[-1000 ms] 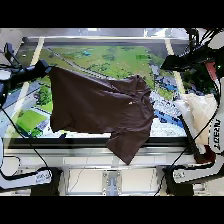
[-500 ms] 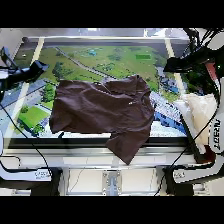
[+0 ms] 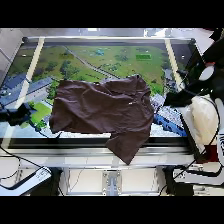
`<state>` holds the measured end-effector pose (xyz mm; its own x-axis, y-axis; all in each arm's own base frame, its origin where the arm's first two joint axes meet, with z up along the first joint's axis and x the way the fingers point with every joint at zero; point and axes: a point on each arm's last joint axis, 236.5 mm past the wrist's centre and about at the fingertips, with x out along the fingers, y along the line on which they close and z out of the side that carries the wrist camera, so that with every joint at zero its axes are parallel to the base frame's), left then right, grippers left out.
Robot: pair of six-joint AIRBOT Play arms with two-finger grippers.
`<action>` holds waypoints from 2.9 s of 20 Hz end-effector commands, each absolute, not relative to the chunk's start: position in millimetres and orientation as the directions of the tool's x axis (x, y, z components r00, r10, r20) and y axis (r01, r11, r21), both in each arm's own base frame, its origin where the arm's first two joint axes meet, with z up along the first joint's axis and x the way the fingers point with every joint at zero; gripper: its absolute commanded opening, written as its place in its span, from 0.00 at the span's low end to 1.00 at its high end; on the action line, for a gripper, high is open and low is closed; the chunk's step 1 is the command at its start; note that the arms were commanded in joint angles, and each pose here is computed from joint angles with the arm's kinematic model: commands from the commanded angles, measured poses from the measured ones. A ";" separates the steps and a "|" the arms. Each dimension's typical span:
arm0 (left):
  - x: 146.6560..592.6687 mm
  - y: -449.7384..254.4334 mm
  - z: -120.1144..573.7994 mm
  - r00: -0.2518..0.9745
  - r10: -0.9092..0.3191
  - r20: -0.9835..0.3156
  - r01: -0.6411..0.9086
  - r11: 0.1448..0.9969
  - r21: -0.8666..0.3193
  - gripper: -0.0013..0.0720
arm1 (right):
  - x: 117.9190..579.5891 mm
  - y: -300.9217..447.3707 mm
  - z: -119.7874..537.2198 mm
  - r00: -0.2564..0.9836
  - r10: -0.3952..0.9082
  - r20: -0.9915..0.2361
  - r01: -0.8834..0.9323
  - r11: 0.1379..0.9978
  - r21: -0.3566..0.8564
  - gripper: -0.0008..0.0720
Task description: Fold the shirts.
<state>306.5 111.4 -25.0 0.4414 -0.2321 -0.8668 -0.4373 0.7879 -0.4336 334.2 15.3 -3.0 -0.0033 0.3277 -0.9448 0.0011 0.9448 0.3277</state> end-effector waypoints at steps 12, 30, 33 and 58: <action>253.2 21.3 -84.1 0.374 -0.443 -0.815 -0.433 0.694 -0.575 0.68 | 264.3 70.1 -72.2 -0.030 0.520 -0.854 0.069 0.853 0.517 0.63; 226.1 39.5 -66.6 0.320 -0.397 -0.860 -0.611 0.608 -0.508 0.66 | 257.4 75.9 -68.2 -0.059 0.545 -0.837 0.069 0.838 0.541 0.63; 214.4 18.9 -71.9 0.263 -0.427 -0.865 -0.627 0.606 -0.490 0.60 | 264.0 73.7 -69.9 -0.031 0.535 -0.844 0.069 0.844 0.532 0.63; 274.3 10.6 -97.3 0.384 -0.206 -0.900 -0.712 0.555 -0.431 0.48 | 274.1 69.9 -72.4 0.012 0.519 -0.854 0.068 0.852 0.519 0.63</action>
<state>266.0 5.0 -98.3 0.3514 -0.2329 -0.9068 -0.7058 0.5704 -0.4200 273.8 70.1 -72.5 0.0103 0.5190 -0.8547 0.0673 0.8525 0.5185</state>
